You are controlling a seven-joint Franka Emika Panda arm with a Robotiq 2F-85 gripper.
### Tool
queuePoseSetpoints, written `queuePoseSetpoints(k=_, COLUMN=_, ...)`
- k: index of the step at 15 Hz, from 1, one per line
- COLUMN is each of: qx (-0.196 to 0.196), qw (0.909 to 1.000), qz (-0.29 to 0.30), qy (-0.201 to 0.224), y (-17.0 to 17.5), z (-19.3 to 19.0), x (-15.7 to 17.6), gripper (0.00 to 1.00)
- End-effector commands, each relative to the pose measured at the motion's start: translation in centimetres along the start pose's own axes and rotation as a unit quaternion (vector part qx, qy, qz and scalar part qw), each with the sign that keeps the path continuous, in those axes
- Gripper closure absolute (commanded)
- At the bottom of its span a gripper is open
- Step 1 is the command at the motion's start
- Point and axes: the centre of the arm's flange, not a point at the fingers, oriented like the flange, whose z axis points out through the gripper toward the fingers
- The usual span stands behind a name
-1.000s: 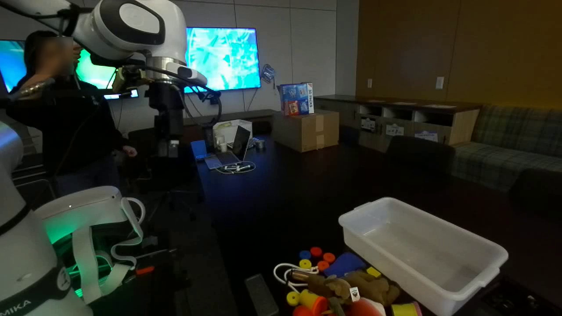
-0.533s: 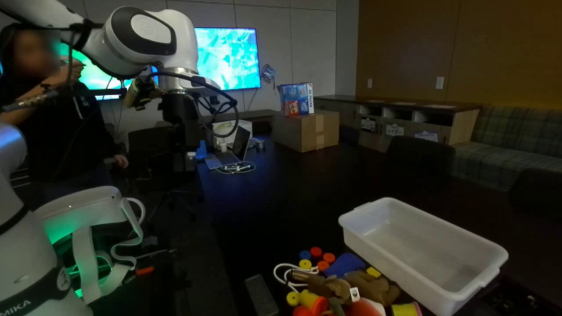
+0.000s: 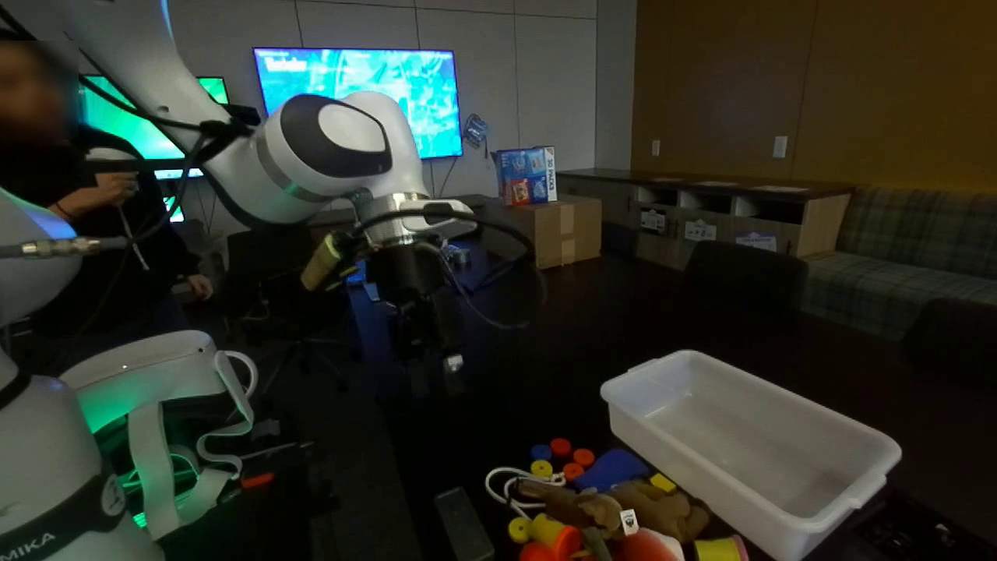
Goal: Pick up the cloth and move the objects on the table with the cloth, then put the cloth in the box
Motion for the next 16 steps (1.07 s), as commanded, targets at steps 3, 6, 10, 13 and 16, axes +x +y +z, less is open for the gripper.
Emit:
queuePoseSetpoints(k=3, qx=-0.016, qw=0.9995, qz=0.027, qy=0.003, y=4.5, z=12.4, x=2.9, gripper=0.0)
queuePoseSetpoints(k=6, qx=-0.016, qw=0.999, qz=0.041, qy=-0.008, y=7.0, z=17.2, x=3.8, gripper=0.0)
queuePoseSetpoints(k=10, qx=0.012, qw=0.9977, qz=0.064, qy=-0.019, y=8.9, z=23.0, x=6.8, gripper=0.0)
queuePoseSetpoints(k=13, qx=0.03, qw=0.9958, qz=0.081, qy=-0.028, y=10.1, z=27.1, x=9.3, gripper=0.0)
queuePoseSetpoints(k=16, qx=0.052, qw=0.9912, qz=0.113, qy=-0.046, y=12.2, z=31.2, x=11.5, gripper=0.0)
